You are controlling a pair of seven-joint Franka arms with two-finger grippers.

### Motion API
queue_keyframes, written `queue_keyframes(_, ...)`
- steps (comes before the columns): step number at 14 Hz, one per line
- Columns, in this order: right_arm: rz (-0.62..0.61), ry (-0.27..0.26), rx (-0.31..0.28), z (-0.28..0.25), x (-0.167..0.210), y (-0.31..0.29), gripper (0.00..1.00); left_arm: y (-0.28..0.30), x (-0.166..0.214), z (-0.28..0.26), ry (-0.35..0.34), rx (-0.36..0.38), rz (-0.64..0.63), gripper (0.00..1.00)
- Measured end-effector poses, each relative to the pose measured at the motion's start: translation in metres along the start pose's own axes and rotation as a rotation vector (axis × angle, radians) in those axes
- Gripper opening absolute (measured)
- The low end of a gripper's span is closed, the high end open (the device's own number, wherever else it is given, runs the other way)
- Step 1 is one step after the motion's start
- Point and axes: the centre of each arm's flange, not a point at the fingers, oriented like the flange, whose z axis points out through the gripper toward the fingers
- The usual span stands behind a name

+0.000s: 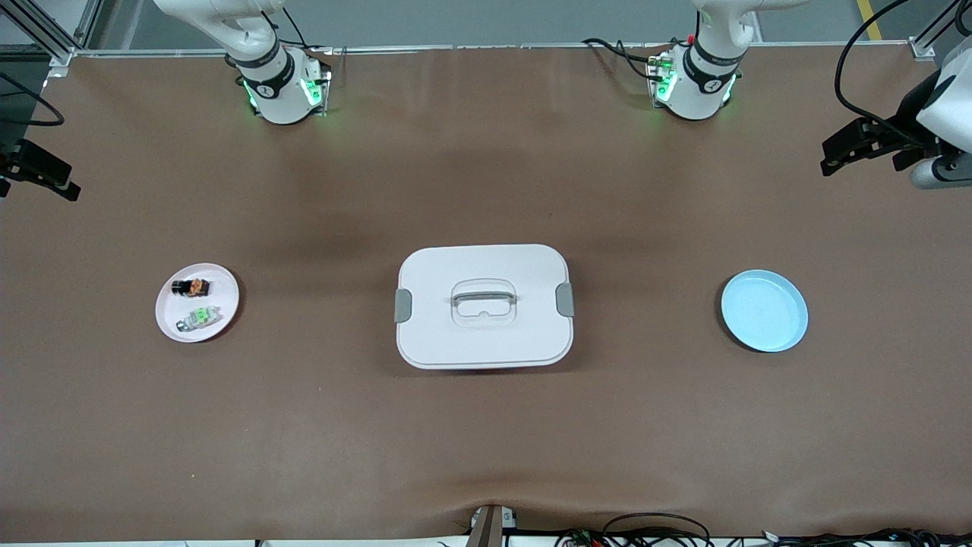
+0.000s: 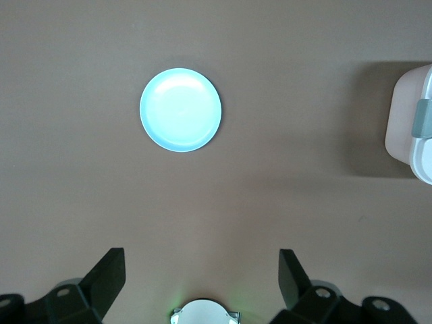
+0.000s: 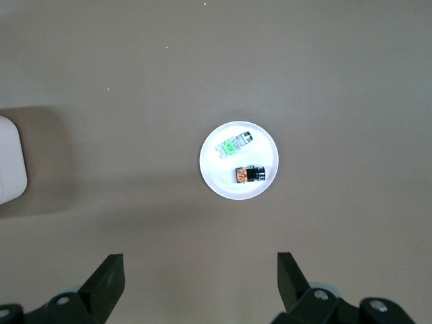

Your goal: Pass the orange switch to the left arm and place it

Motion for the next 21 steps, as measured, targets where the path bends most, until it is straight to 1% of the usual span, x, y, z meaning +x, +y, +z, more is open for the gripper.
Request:
queue_keyframes(2,0.002,-0.022,-0.002,0.011,0.005,0.000,1.00,0.000,0.001,0.001,-0.002,0.000,0.000,1.00)
queue_keyframes(5,0.012,-0.069,-0.009,0.045,0.019,0.005,1.00,0.000,0.001,0.002,-0.003,0.000,-0.001,1.00)
queue_keyframes(6,0.019,-0.071,-0.014,0.060,0.027,0.009,1.00,0.000,0.002,0.002,-0.004,0.000,-0.001,1.00)
queue_keyframes(9,0.009,-0.051,-0.039,0.110,0.042,0.021,1.00,-0.001,0.002,0.002,-0.004,0.000,-0.001,1.00)
queue_keyframes(12,0.000,-0.043,-0.042,0.161,0.042,0.038,1.00,-0.001,0.002,0.002,-0.004,0.000,-0.002,1.00)
queue_keyframes(14,0.004,-0.049,-0.041,0.195,0.035,0.049,1.00,-0.002,0.002,0.002,-0.004,0.000,-0.003,1.00)
queue_keyframes(17,0.014,-0.086,-0.037,0.239,0.025,0.056,1.00,-0.002,0.002,0.002,-0.004,0.000,-0.003,1.00)
queue_keyframes(19,0.018,-0.112,-0.038,0.262,0.025,0.059,1.00,-0.002,0.002,0.002,-0.004,0.000,-0.003,1.00)
queue_keyframes(21,0.018,-0.127,-0.040,0.283,0.027,0.065,1.00,-0.002,0.002,0.003,-0.005,0.000,-0.003,1.00)
